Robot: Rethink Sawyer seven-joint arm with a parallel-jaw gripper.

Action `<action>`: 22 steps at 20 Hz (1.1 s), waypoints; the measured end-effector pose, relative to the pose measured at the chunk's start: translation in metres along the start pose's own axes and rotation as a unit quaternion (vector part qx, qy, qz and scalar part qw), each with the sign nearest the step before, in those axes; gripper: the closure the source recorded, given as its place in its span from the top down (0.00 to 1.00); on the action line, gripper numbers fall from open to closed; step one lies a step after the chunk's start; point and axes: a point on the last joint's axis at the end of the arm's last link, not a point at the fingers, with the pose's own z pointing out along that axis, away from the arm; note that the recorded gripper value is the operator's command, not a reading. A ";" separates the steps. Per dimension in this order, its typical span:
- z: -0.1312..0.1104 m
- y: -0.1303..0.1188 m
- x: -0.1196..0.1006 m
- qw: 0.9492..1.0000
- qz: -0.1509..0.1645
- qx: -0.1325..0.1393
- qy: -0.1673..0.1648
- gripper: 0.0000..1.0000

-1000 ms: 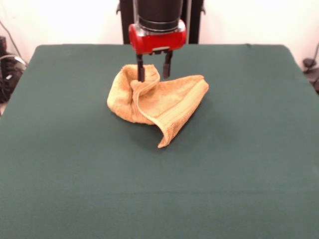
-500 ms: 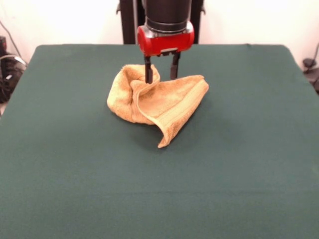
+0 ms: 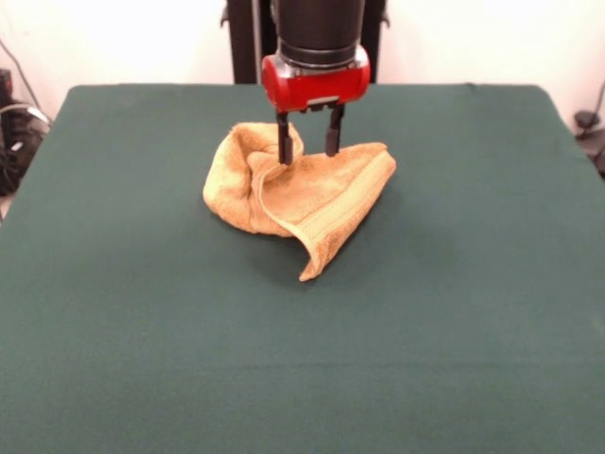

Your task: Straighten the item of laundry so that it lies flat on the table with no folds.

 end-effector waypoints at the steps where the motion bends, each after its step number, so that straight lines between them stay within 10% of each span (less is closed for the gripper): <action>1: 0.001 0.001 0.001 1.000 0.000 -0.001 0.001 1.00; 22: 0.010 -0.038 0.021 0.999 0.039 -0.006 0.008 1.00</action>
